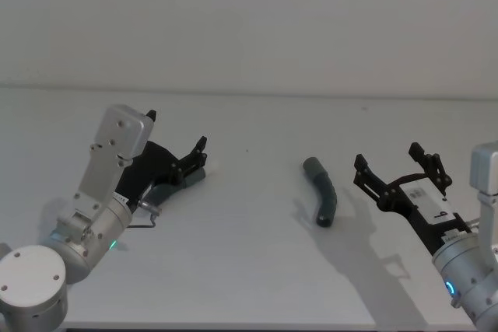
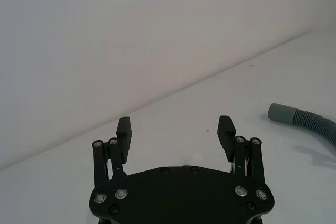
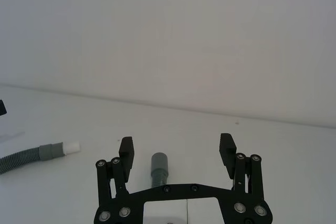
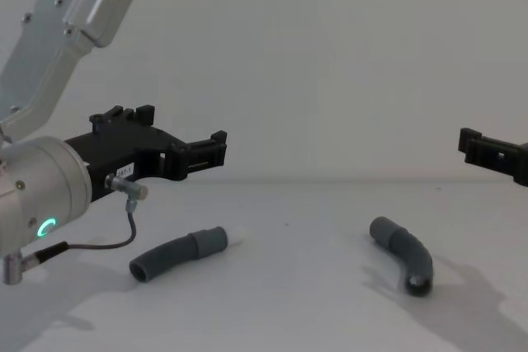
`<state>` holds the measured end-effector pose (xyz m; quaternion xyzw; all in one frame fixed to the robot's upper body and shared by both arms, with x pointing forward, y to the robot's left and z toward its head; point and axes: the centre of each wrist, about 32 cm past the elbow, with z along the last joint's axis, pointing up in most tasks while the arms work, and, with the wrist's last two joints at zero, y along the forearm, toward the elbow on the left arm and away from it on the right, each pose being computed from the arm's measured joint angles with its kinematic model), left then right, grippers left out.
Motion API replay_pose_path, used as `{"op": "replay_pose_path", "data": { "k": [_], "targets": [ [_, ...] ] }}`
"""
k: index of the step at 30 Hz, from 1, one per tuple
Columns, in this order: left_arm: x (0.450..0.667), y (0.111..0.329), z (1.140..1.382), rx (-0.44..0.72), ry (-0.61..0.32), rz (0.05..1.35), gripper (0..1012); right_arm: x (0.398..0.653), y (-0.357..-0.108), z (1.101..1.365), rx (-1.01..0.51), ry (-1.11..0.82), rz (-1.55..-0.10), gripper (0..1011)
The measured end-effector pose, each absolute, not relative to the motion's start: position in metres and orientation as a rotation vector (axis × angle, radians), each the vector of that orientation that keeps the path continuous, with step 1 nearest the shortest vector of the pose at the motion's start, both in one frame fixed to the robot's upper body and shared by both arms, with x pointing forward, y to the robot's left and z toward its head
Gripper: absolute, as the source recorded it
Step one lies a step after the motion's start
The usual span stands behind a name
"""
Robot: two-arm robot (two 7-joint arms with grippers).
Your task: Use both hands to pick up one end of the pipe from the table, align the ends, and insert them.
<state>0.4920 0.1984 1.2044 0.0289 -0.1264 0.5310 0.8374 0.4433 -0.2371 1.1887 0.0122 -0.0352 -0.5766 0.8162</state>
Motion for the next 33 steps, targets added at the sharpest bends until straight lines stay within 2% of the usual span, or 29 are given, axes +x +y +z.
{"op": "replay_pose_path", "data": {
  "k": [10, 23, 33],
  "targets": [
    [0.493, 0.199, 1.206, 0.074, -0.248, 1.121, 1001, 0.443, -0.237, 1.189, 0.026, -0.075, -1.23, 1001],
    [0.5, 0.205, 1.216, 0.154, -0.144, 1.069, 1000, 0.443, -0.237, 1.189, 0.026, -0.075, -1.23, 1001],
    [0.516, 0.215, 1.225, 0.241, -0.071, 1.005, 1000, 0.443, -0.237, 1.189, 0.026, -0.075, -1.229, 1000]
  ]
}}
